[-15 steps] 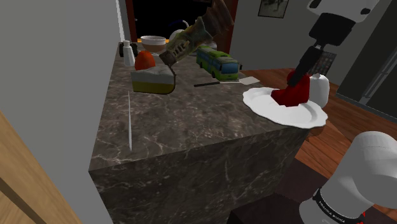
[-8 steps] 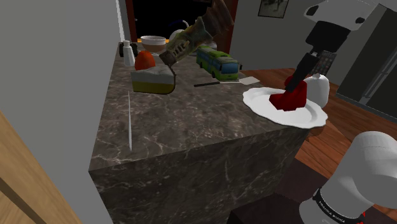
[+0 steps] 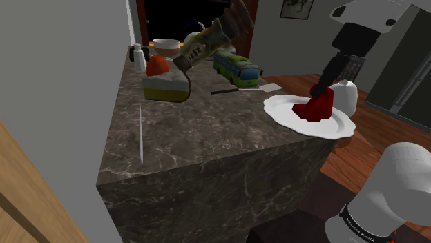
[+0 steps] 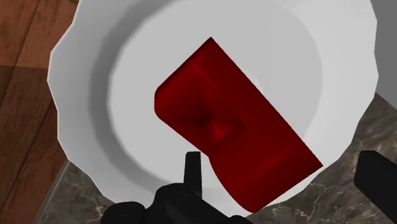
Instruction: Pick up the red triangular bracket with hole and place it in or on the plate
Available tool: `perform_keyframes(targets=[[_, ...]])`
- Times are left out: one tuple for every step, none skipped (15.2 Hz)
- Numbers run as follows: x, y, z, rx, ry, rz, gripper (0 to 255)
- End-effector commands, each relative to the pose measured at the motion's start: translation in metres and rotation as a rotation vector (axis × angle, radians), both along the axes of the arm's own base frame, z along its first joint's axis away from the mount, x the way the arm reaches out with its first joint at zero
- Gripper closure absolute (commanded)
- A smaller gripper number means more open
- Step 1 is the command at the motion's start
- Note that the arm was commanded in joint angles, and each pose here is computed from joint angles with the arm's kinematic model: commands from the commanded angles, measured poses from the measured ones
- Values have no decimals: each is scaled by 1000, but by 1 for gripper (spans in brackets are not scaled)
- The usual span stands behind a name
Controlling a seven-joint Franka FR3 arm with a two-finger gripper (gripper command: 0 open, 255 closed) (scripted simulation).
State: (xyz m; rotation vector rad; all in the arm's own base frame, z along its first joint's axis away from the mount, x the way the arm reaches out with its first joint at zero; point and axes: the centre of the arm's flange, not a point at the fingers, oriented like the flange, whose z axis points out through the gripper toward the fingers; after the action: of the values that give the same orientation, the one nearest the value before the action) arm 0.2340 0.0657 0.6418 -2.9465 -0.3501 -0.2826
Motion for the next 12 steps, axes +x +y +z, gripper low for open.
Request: perform_keyframes(targets=[[-2,-2,13,0,0,0,0],[-4,-5,26,0,0,0,0],[-7,-7,38,0,0,0,0],[-8,-9,48,0,0,0,0],[-8,-9,48,0,0,0,0],[-8,-9,48,0,0,0,0],[-8,-9,48,0,0,0,0],[-8,-9,48,0,0,0,0],[-8,-9,48,0,0,0,0],[-8,-9,48,0,0,0,0],[-8,-9,48,0,0,0,0],[-8,-9,48,0,0,0,0]])
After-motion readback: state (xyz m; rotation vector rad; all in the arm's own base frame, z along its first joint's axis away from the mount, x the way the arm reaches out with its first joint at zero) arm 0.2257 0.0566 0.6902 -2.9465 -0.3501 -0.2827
